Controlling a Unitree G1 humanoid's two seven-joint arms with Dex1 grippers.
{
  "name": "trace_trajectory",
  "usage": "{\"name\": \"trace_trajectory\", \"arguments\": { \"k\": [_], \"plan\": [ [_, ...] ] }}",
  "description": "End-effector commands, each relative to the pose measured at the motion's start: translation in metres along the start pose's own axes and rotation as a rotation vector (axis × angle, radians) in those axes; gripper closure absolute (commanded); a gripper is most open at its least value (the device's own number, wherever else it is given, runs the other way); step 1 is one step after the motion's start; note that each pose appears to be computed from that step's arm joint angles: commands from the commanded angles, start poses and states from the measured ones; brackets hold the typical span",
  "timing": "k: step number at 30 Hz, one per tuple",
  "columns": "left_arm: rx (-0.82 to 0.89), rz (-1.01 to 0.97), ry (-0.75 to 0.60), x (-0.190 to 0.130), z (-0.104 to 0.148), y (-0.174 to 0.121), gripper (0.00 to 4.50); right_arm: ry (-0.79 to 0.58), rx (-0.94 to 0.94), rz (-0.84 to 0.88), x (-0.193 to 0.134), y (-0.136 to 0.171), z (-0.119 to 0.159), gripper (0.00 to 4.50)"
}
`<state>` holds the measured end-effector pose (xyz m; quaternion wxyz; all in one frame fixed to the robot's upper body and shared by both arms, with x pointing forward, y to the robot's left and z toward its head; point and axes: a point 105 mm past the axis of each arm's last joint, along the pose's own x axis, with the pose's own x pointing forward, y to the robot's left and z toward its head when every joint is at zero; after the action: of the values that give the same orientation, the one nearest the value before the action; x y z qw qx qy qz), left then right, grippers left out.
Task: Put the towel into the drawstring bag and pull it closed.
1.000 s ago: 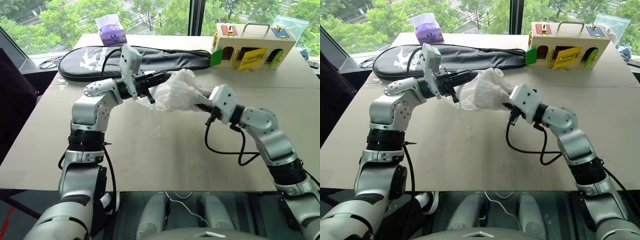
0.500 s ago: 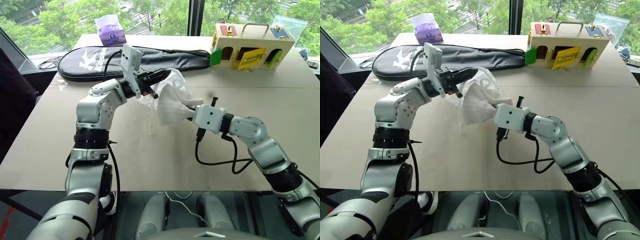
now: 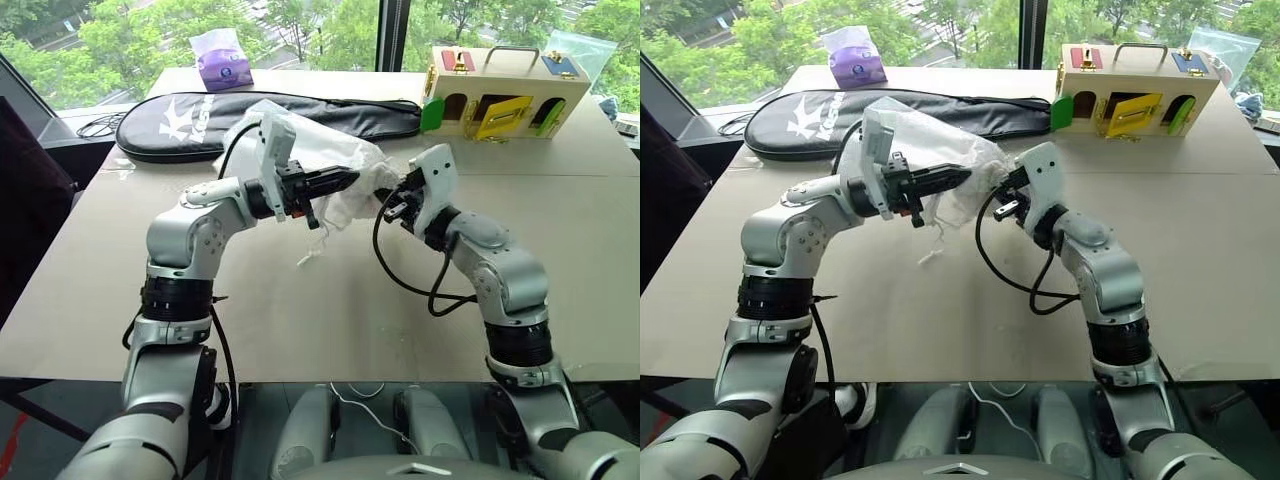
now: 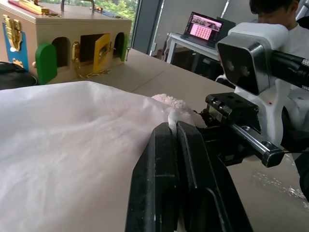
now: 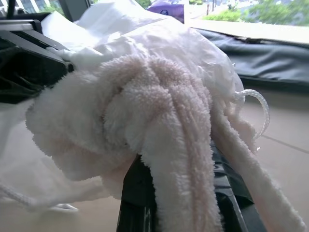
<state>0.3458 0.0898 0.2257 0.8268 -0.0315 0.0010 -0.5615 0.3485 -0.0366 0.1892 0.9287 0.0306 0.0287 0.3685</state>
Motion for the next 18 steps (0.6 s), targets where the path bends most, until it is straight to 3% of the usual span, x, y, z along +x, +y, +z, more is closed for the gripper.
{"name": "trace_trajectory", "arguments": {
  "k": [1,4,6,12,18],
  "plan": [
    [0.035,-0.057,-0.035,0.007,0.009,-0.014,4.50,0.022,-0.096,0.111,-0.005,0.022,0.012,4.49],
    [0.040,-0.061,-0.053,0.011,0.010,-0.016,4.50,0.094,-0.235,0.172,-0.008,0.030,0.000,4.49],
    [0.040,-0.065,-0.062,0.012,0.010,-0.017,4.50,0.085,-0.184,0.187,-0.009,0.033,0.000,4.49],
    [0.012,-0.105,-0.040,0.008,0.002,-0.023,4.50,-0.114,0.454,0.106,-0.006,0.014,0.021,4.49],
    [0.008,-0.083,-0.054,0.005,0.009,-0.018,4.50,-0.258,0.984,0.131,-0.011,-0.003,0.012,4.49]
  ]
}}
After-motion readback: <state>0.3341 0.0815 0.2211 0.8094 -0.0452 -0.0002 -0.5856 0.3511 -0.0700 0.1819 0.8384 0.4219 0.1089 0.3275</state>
